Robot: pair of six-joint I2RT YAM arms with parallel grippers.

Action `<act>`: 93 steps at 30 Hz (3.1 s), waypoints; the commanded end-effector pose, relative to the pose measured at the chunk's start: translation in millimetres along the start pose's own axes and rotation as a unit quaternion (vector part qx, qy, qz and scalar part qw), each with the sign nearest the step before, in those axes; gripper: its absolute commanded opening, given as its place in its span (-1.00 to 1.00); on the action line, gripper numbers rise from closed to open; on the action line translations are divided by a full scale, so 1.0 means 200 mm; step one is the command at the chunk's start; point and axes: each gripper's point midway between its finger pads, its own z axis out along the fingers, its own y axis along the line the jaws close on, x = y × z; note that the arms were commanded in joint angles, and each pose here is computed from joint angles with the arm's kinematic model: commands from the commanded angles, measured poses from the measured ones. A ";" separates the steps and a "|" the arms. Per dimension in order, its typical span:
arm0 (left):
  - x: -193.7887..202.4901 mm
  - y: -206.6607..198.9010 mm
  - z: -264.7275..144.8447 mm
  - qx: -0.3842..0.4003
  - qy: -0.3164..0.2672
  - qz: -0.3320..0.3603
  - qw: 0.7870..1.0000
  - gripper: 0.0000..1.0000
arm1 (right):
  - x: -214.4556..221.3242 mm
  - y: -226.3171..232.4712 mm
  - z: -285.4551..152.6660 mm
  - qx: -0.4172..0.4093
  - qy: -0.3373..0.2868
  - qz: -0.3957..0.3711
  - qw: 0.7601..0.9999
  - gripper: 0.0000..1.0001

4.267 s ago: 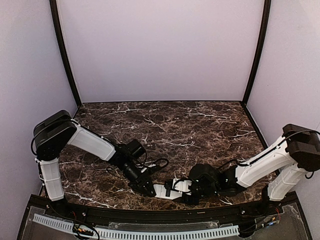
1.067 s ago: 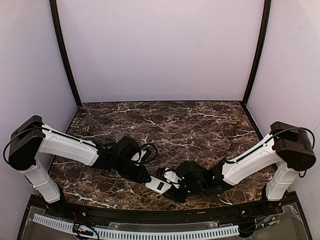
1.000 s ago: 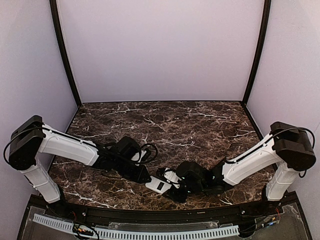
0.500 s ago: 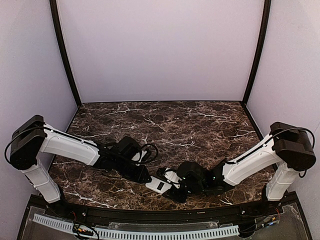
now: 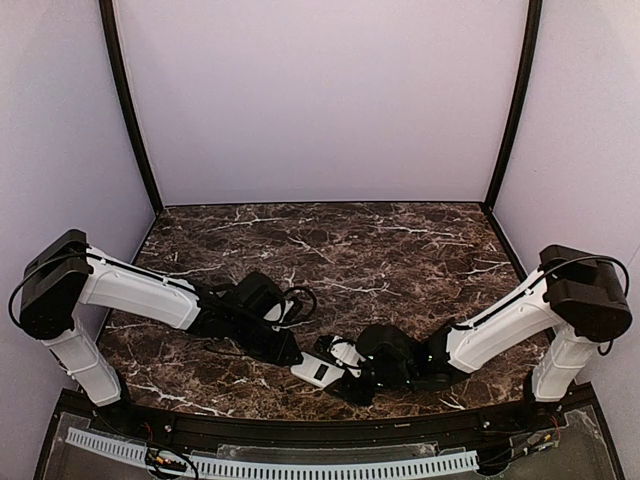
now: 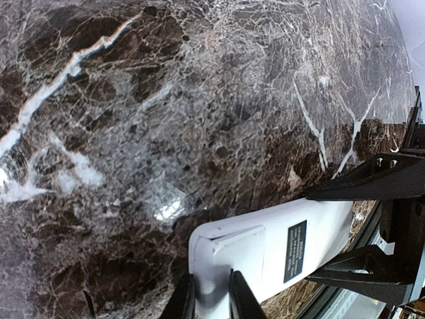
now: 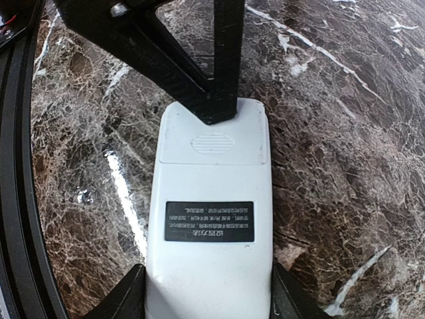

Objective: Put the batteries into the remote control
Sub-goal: Press the battery cover on the remote control.

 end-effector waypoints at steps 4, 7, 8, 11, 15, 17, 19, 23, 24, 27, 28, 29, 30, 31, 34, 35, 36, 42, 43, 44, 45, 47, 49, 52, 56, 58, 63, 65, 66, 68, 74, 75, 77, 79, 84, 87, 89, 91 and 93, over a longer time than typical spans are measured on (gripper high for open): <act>0.24 0.30 0.07 -0.113 0.080 -0.023 0.990 -0.64 | 0.13 -0.02 0.00 0.008 0.034 -0.011 0.999 -1.00; 0.26 0.33 0.07 -0.123 0.084 -0.028 0.989 -0.62 | 0.13 -0.02 0.00 0.007 0.033 -0.013 0.999 -1.00; 0.26 0.34 0.07 -0.125 0.084 -0.027 0.988 -0.58 | 0.13 -0.02 0.00 0.007 0.033 -0.013 0.999 -1.00; 0.24 0.32 0.07 -0.114 0.079 -0.025 0.990 -0.42 | 0.12 -0.01 0.00 0.002 0.029 -0.015 0.999 -1.00; 0.24 0.29 0.09 -0.101 0.081 -0.020 0.991 -0.40 | 0.12 0.00 0.00 0.001 0.030 -0.017 0.999 -1.00; 0.25 0.30 0.09 -0.103 0.085 -0.021 0.991 -0.46 | 0.12 -0.01 0.00 0.005 0.033 -0.017 0.999 -1.00; 0.26 0.31 0.09 -0.104 0.086 -0.020 0.991 -0.55 | 0.13 -0.01 0.00 0.008 0.036 -0.017 0.999 -1.00; 0.29 0.29 0.10 -0.090 0.097 -0.019 0.991 -0.66 | 0.11 -0.02 0.02 0.013 0.036 -0.015 0.999 -1.00; 0.30 0.28 0.10 -0.088 0.098 -0.018 0.991 -0.68 | 0.10 -0.02 0.02 0.015 0.034 -0.014 0.999 -1.00; 0.33 0.25 0.11 -0.074 0.107 -0.016 0.991 -0.69 | 0.09 -0.03 0.02 0.019 0.030 -0.011 0.999 -1.00; 0.34 0.25 0.13 -0.070 0.110 -0.016 0.991 -0.70 | 0.08 -0.03 0.02 0.021 0.027 -0.012 0.999 -1.00; 0.36 0.25 0.13 -0.066 0.117 -0.021 0.991 -0.70 | 0.07 -0.03 0.02 0.022 0.024 -0.011 0.999 -1.00; 0.37 0.25 0.15 -0.062 0.120 -0.023 0.991 -0.70 | 0.06 -0.04 0.02 0.024 0.020 -0.011 0.999 -1.00; 0.39 0.25 0.15 -0.061 0.127 -0.028 0.990 -0.70 | 0.06 -0.03 0.02 0.023 0.015 -0.011 1.000 -1.00; 0.44 0.30 0.17 -0.072 0.143 -0.036 0.986 -0.68 | 0.05 -0.04 0.01 0.024 0.010 -0.014 1.000 -1.00; 0.45 0.31 0.17 -0.075 0.145 -0.039 0.986 -0.68 | 0.05 -0.04 0.02 0.023 0.010 -0.015 1.000 -1.00; 0.46 0.31 0.18 -0.075 0.146 -0.040 0.986 -0.67 | 0.05 -0.04 0.02 0.023 0.010 -0.016 1.000 -1.00; 0.46 0.28 0.18 -0.060 0.147 -0.031 0.987 -0.67 | 0.05 -0.04 0.03 0.024 0.012 -0.018 0.999 -1.00; 0.46 0.27 0.18 -0.055 0.145 -0.029 0.988 -0.63 | 0.05 -0.04 0.03 0.025 0.012 -0.018 0.999 -1.00; 0.46 0.24 0.19 -0.048 0.146 -0.021 0.988 -0.62 | 0.05 -0.04 0.04 0.026 0.012 -0.017 0.999 -1.00; 0.46 0.23 0.19 -0.047 0.149 -0.019 0.988 -0.59 | 0.05 -0.04 0.04 0.028 0.012 -0.016 0.999 -1.00; 0.46 0.21 0.19 -0.040 0.150 -0.016 0.988 -0.56 | 0.04 -0.05 0.04 0.034 0.011 -0.014 0.999 -1.00; 0.45 0.21 0.18 -0.040 0.144 -0.019 0.989 -0.52 | 0.05 -0.06 0.03 0.034 0.012 -0.013 0.999 -1.00; 0.41 0.22 0.15 -0.049 0.126 -0.021 0.991 -0.48 | 0.07 -0.06 0.03 0.034 0.017 -0.012 0.999 -1.00; 0.31 0.24 0.09 -0.054 0.092 -0.033 0.994 -0.35 | 0.10 -0.06 0.02 0.033 0.022 -0.011 0.999 -1.00; 0.25 0.25 0.06 -0.055 0.075 -0.035 0.995 -0.30 | 0.12 -0.06 0.01 0.032 0.025 -0.011 0.999 -1.00; 0.14 0.27 0.00 -0.053 0.052 -0.034 0.997 -0.11 | 0.14 -0.06 0.00 0.028 0.029 -0.009 0.999 -1.00; 0.13 0.28 -0.01 -0.052 0.052 -0.034 0.997 -0.06 | 0.14 -0.05 0.00 0.023 0.031 -0.009 0.999 -1.00; 0.13 0.28 -0.02 -0.050 0.050 -0.034 0.997 -0.05 | 0.14 -0.04 0.00 0.022 0.033 -0.009 0.999 -1.00; 0.14 0.28 -0.02 -0.047 0.050 -0.029 0.997 -0.11 | 0.14 -0.04 -0.01 0.019 0.035 -0.008 0.999 -1.00; 0.19 0.24 -0.01 -0.031 0.062 -0.005 0.998 -0.31 | 0.11 -0.03 0.00 0.016 0.043 -0.009 0.999 -1.00; 0.19 0.23 -0.01 -0.031 0.063 0.001 0.998 -0.35 | 0.11 -0.03 0.01 0.016 0.044 -0.009 0.999 -1.00; 0.21 0.22 0.00 -0.033 0.066 0.009 0.997 -0.43 | 0.10 -0.02 0.01 0.013 0.044 -0.007 0.999 -1.00; 0.22 0.21 0.01 -0.033 0.068 0.010 0.997 -0.52 | 0.10 -0.02 0.00 0.013 0.044 -0.008 0.999 -1.00; 0.24 0.21 0.03 -0.041 0.073 0.017 0.996 -0.62 | 0.09 -0.02 0.01 0.013 0.044 -0.008 0.999 -1.00; 0.26 0.21 0.04 -0.055 0.081 0.026 0.995 -0.65 | 0.09 -0.02 0.00 0.012 0.041 -0.009 0.999 -1.00; 0.28 0.22 0.05 -0.066 0.091 0.030 0.993 -0.66 | 0.08 -0.02 0.00 0.010 0.038 -0.011 0.999 -1.00; 0.28 0.23 0.05 -0.071 0.093 0.029 0.993 -0.66 | 0.08 -0.01 0.00 0.009 0.037 -0.011 0.999 -1.00; 0.28 0.25 0.04 -0.083 0.092 0.026 0.992 -0.65 | 0.08 -0.01 0.00 0.006 0.036 -0.014 0.999 -1.00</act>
